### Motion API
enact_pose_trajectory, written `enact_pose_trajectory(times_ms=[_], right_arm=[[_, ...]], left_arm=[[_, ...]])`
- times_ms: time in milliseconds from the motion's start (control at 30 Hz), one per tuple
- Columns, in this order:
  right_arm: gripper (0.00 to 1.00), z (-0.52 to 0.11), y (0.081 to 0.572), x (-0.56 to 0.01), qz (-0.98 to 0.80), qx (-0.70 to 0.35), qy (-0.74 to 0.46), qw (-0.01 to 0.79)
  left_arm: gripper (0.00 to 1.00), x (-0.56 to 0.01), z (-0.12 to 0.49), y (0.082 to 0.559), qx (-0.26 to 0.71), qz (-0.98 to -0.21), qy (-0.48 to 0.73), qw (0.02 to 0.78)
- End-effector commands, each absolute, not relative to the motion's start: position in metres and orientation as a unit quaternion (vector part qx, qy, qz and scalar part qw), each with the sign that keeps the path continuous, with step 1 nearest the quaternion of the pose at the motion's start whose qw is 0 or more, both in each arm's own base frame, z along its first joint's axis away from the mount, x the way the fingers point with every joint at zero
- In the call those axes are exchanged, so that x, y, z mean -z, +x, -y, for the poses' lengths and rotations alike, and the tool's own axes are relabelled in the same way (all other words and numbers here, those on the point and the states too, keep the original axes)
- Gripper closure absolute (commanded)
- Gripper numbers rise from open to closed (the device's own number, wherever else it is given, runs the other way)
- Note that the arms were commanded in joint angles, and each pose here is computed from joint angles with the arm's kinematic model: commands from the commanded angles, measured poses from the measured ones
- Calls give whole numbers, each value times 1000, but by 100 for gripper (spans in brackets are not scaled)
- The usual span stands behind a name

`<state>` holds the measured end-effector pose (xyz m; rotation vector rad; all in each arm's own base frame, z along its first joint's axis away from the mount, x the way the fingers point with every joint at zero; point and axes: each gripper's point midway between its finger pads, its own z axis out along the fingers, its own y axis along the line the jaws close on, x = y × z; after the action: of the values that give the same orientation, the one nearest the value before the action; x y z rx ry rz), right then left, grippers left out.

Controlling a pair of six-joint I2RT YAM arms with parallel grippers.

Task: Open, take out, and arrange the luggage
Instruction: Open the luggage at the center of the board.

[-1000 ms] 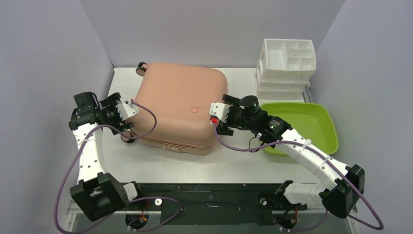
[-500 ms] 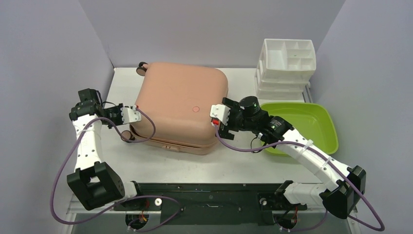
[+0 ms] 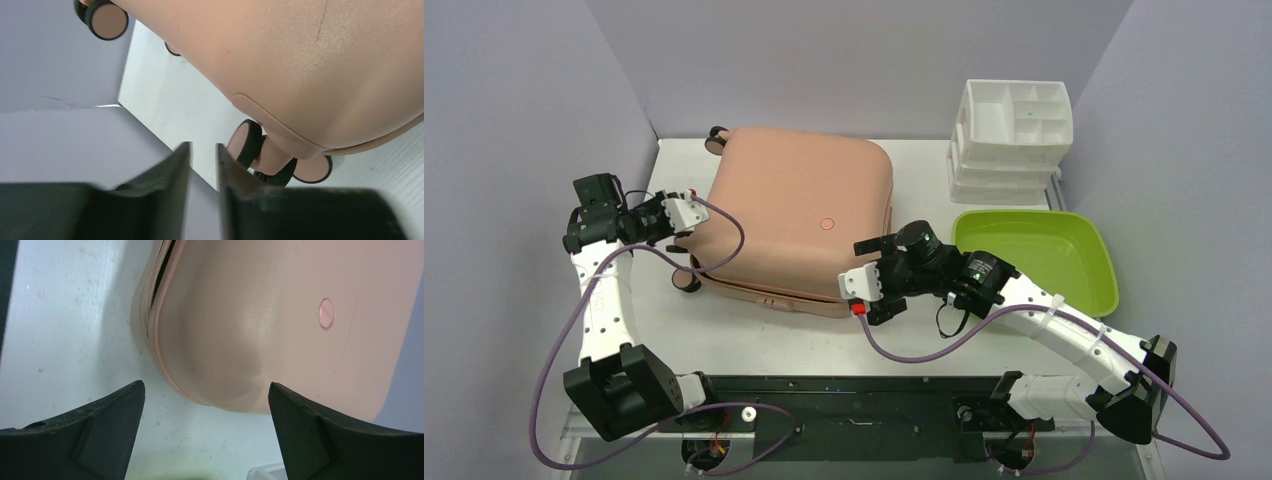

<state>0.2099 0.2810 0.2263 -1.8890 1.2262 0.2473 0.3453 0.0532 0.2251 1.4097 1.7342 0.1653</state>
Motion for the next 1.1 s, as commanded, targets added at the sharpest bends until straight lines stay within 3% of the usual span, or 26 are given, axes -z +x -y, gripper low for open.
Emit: enact_pose_trajectory(times_ms=[0, 67, 200, 300, 367, 467, 567, 800, 1067], right_arm=[[11, -264, 217, -212, -433, -17, -796, 423], [10, -254, 236, -202, -463, 20, -774, 432], [10, -248, 251, -201, -544, -74, -705, 449], [9, -234, 252, -200, -493, -38, -705, 508], [4, -227, 257, -193, -436, 25, -714, 547], [3, -218, 262, -170, -404, 79, -737, 536], [1, -226, 263, -186, -320, 136, -730, 589], [0, -251, 246, -223, -272, 131, -661, 687], [0, -278, 235, -201, -239, 132, -696, 664]], left_arm=[[59, -273, -41, 341, -84, -676, 545, 489], [39, -273, -35, 331, -68, -690, 526, 492], [11, -271, -26, 320, -38, -713, 478, 511], [0, -272, -24, 322, -36, -720, 434, 540], [3, -280, -28, 325, -41, -728, 387, 564], [4, -285, -35, 327, -39, -750, 310, 583], [4, -272, -42, 324, -30, -775, 258, 576], [4, -248, -43, 307, -15, -801, 201, 563], [4, -264, -29, 299, 18, -784, 162, 599]])
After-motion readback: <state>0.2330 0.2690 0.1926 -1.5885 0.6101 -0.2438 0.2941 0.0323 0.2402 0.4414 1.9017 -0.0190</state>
